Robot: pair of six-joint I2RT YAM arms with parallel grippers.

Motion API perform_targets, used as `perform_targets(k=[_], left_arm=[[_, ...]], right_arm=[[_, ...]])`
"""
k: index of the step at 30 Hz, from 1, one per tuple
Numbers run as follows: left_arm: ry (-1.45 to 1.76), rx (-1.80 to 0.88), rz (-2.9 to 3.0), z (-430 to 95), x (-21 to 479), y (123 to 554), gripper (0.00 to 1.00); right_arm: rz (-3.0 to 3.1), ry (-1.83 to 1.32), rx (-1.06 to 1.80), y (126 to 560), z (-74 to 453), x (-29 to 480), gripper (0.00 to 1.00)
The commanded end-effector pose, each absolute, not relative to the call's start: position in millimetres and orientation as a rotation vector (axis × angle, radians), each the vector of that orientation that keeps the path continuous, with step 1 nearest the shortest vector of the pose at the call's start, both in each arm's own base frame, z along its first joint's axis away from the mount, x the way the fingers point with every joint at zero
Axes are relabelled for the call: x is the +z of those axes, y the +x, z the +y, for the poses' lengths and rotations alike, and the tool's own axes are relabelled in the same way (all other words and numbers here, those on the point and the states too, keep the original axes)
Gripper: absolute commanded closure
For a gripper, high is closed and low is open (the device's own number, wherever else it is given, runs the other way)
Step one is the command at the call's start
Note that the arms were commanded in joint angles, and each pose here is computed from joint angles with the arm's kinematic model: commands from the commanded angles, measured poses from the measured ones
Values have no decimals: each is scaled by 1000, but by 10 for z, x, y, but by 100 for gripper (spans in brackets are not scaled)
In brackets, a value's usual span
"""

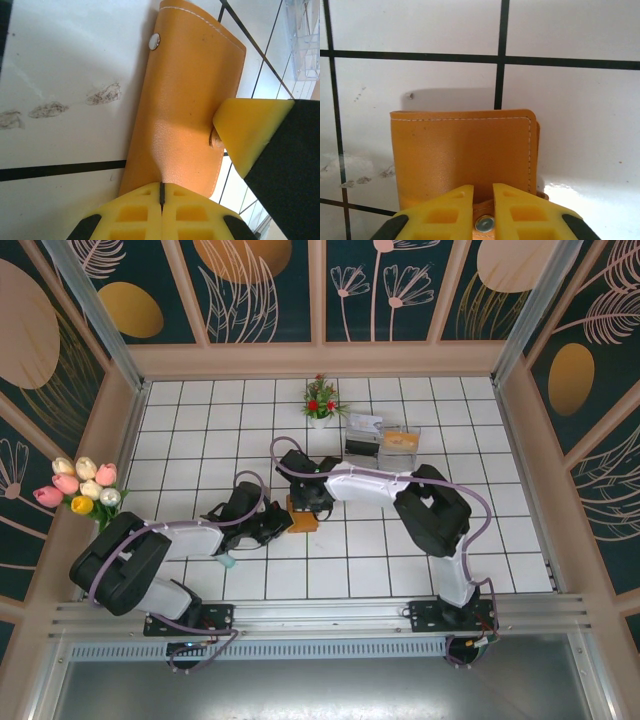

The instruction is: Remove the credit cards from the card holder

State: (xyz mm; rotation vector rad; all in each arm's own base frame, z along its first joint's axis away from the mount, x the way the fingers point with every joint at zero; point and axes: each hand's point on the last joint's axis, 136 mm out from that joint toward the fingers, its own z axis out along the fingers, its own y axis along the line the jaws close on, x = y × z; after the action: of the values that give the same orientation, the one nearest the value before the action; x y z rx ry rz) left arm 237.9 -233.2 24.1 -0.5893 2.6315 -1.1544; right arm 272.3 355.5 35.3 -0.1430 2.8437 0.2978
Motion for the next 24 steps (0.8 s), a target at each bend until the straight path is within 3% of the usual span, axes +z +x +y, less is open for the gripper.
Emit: perform_targets(k=[1, 15, 20, 24], left_arm=[[-759, -898, 2774, -2013, -182, 2140, 100], [-739, -889, 2755, -2028, -86, 2216, 100], [-655, -953, 2729, -2169, 109, 2347, 97], [-630, -967, 2721, -2217, 175, 2401, 96]], right_arm=[[2878, -123, 201, 2632, 3311, 265, 87], [2750, 32, 441, 2734, 3141, 673, 89], [2784, 86, 470, 2713, 2890, 561, 70], [2821, 75, 488, 2694, 2867, 488, 61]])
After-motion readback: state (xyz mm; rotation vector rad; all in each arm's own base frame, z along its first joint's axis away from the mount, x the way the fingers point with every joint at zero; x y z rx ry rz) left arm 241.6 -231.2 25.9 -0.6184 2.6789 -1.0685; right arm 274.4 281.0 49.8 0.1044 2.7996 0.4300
